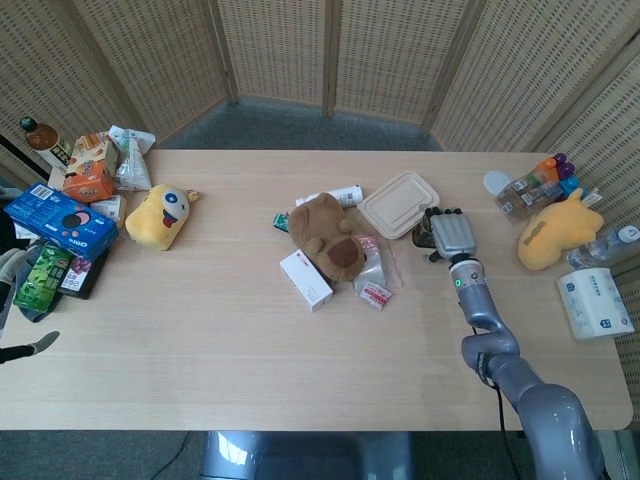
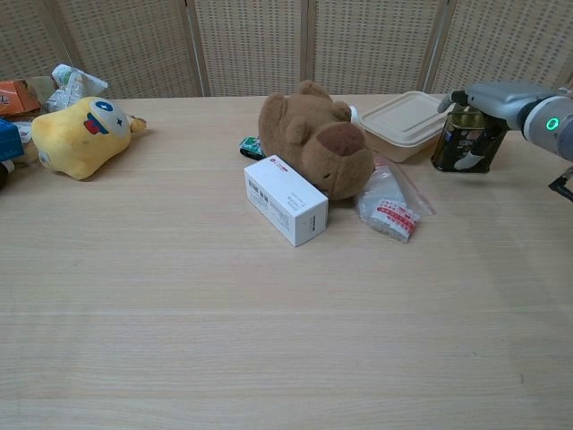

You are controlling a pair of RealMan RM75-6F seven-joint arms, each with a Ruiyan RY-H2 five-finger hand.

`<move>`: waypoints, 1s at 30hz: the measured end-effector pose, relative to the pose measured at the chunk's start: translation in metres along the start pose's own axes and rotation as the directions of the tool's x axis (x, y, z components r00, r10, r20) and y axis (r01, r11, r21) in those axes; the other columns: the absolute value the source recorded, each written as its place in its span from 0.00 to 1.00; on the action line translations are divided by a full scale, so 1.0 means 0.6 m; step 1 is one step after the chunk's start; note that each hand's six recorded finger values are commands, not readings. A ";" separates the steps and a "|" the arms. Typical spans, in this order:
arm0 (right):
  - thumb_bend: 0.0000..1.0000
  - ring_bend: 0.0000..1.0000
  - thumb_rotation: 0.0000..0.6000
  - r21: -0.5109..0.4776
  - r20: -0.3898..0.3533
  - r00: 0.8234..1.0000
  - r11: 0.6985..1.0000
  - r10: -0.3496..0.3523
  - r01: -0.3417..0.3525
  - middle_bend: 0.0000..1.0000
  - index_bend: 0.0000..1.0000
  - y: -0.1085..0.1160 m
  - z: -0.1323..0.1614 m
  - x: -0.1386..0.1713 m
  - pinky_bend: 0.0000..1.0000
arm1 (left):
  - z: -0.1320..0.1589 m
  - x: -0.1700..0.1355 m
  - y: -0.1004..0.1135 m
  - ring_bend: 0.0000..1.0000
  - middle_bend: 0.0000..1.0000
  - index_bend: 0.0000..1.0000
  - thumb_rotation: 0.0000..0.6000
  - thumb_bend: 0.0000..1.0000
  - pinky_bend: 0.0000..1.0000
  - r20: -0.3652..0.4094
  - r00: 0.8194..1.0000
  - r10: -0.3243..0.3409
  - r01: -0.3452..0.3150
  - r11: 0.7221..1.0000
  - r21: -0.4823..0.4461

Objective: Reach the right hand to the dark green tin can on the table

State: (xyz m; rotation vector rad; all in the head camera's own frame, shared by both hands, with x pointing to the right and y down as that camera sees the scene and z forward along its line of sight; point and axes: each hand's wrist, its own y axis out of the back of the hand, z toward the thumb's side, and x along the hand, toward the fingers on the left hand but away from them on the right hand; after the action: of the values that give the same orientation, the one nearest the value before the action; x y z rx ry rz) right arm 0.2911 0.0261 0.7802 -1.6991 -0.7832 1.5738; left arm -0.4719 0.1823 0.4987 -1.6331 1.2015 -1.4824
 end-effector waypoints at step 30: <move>0.09 0.61 1.00 -0.030 -0.116 0.976 0.983 -0.186 0.183 0.57 0.42 0.100 0.036 0.020 0.60 | 0.021 -0.007 0.002 0.00 0.00 0.00 1.00 0.00 0.00 0.052 0.999 -0.012 0.014 0.999 -0.040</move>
State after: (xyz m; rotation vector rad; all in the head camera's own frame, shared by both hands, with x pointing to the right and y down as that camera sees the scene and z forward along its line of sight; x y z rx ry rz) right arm 0.2695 0.0021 0.7240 -1.6651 -0.8706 1.3312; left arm -0.4598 0.1843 0.4937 -1.6985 1.2021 -1.4239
